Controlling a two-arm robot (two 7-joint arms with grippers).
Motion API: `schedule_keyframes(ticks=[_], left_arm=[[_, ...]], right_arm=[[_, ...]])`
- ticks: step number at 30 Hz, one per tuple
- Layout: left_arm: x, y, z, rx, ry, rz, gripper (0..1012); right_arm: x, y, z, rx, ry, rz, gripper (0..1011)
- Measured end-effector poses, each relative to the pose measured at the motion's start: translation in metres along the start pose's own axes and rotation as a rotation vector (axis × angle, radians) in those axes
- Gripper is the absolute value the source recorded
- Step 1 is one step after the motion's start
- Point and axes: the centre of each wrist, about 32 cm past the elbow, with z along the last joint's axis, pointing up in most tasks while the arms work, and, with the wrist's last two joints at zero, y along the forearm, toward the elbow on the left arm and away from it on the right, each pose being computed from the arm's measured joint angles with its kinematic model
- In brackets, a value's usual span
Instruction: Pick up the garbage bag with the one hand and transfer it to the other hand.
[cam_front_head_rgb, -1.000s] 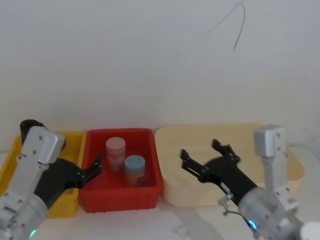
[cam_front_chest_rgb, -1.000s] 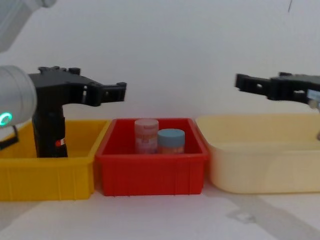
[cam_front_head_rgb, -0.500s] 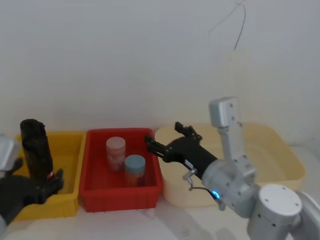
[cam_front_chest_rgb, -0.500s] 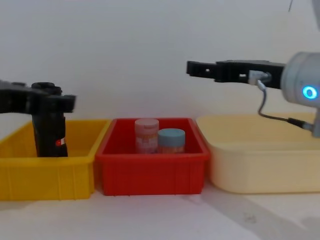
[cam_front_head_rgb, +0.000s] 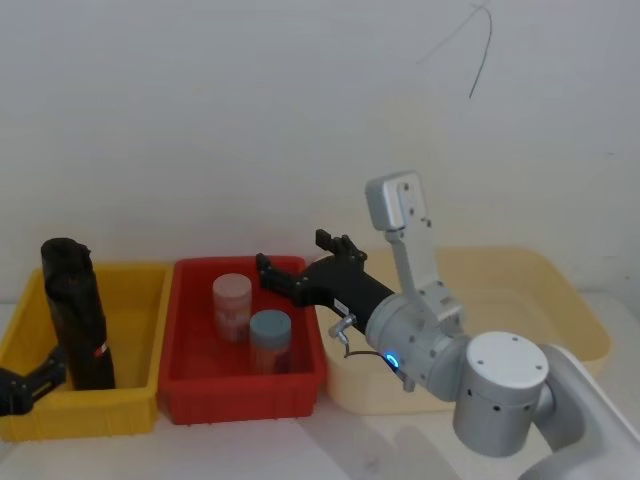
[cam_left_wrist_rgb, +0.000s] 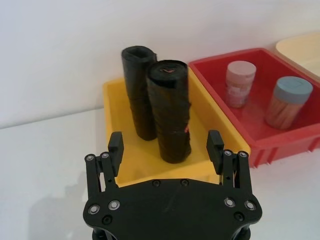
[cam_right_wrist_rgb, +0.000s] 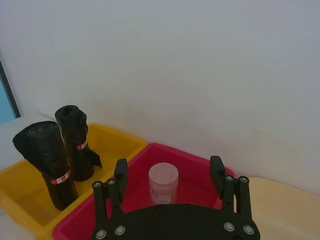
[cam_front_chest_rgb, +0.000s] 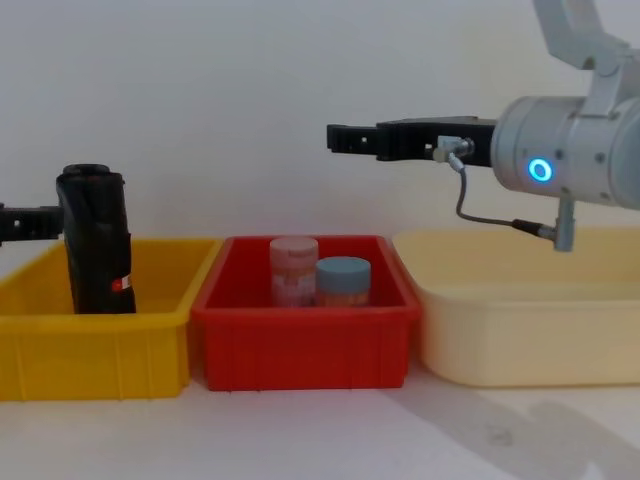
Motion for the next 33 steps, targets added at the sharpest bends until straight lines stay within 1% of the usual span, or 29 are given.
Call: schedule_keyframes(ticks=[1,2,5,7,10,14,17,18,23,25,26,29,31,33], left_arm=[[0.0028,-0.0018,-0.0011,-0.004,0.004,0.0,1002],[0.0028,-0.0018,-0.0011,-0.004,0.004,0.0,1002],[0.009,-0.0077,-0.0034,-0.01,0.01,-0.001,1002],[0.0121,-0.0117,-0.0047,-0.013,0.013,-0.005,1001],[0.015,-0.0165,-0.0059,-0.016,0.015,-0.008,1001],[0.0193,-0.0262,-0.0086,-0.018,0.017,-0.017,1001],[0.0209,-0.0309,-0.0097,-0.019,0.018,-0.023,1001],[0.0221,-0.0348,-0.0106,-0.02,0.02,-0.026,1002],[0.0241,-0.0457,-0.0122,-0.021,0.026,-0.043,1001],[0.0253,-0.0533,-0.0124,-0.023,0.03,-0.057,1002],[0.0253,-0.0533,-0.0124,-0.023,0.03,-0.057,1001],[0.0264,-0.0629,-0.0118,-0.025,0.036,-0.076,1001],[0.0265,-0.0667,-0.0126,-0.023,0.04,-0.082,1002],[0.0268,-0.0726,-0.0127,-0.022,0.044,-0.093,1001]], right_arm=[[0.0,0.003,0.0,-0.003,-0.003,0.001,1000],[0.0,0.004,0.0,-0.005,-0.005,0.002,1000],[0.0,0.009,0.0,-0.012,-0.011,0.002,1000],[0.0,0.011,0.0,-0.017,-0.015,0.001,1000],[0.001,0.014,0.0,-0.023,-0.019,0.001,1000],[0.003,0.018,-0.002,-0.034,-0.022,-0.002,1000],[0.004,0.019,-0.002,-0.038,-0.024,-0.004,1000],[0.004,0.02,-0.002,-0.04,-0.024,-0.005,1000],[0.007,0.022,-0.003,-0.055,-0.027,-0.01,1000],[0.008,0.022,-0.003,-0.058,-0.027,-0.01,1000],[0.008,0.022,-0.003,-0.063,-0.028,-0.01,1000],[0.009,0.023,-0.004,-0.072,-0.029,-0.008,1000],[0.01,0.023,-0.005,-0.078,-0.03,-0.008,1000],[0.01,0.023,-0.005,-0.081,-0.03,-0.007,1000]])
